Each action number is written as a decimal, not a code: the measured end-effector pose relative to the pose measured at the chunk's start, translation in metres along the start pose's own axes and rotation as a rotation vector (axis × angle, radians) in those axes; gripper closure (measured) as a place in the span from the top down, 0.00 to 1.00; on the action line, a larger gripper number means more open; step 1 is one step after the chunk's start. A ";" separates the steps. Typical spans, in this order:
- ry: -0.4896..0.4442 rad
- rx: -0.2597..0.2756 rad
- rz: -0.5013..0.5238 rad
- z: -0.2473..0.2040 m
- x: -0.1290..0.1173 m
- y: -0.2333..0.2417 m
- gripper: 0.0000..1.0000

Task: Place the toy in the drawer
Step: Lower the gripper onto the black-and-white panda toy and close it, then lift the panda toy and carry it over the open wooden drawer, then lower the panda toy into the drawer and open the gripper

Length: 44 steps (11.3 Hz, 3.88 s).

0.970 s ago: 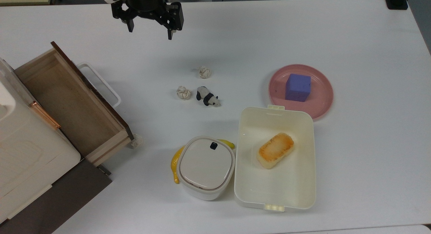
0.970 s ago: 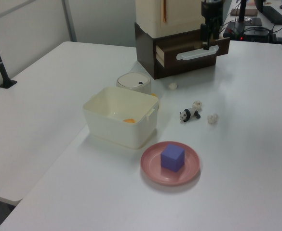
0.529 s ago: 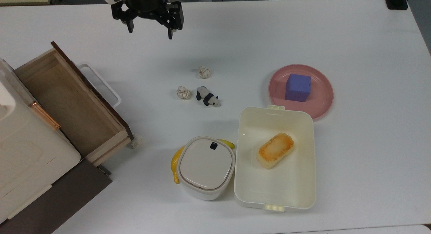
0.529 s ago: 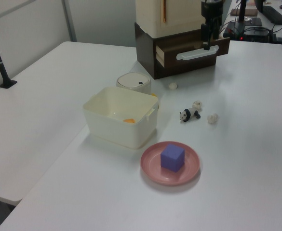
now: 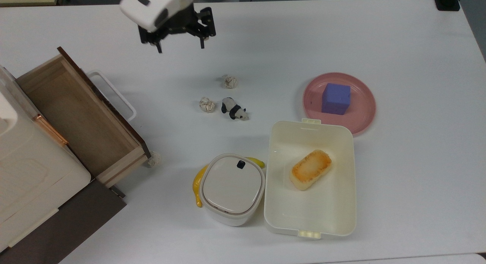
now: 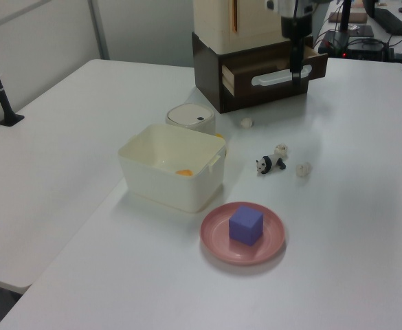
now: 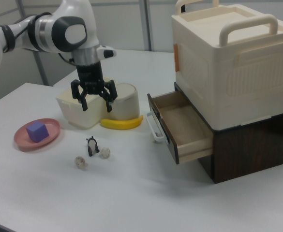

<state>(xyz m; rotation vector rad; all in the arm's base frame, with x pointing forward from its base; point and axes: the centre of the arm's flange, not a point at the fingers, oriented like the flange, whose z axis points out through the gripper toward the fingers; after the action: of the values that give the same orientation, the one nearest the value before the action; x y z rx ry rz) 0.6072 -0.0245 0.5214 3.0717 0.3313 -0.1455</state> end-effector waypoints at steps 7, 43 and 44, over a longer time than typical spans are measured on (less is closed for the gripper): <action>-0.062 -0.023 -0.290 0.124 0.063 -0.103 0.84; 0.191 0.031 0.153 -0.054 -0.020 0.121 1.00; 0.142 0.058 0.187 -0.069 -0.028 0.090 1.00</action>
<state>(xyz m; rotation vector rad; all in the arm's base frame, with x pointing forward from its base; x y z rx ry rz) 0.6055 -0.1141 0.5961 3.1557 0.0439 0.0719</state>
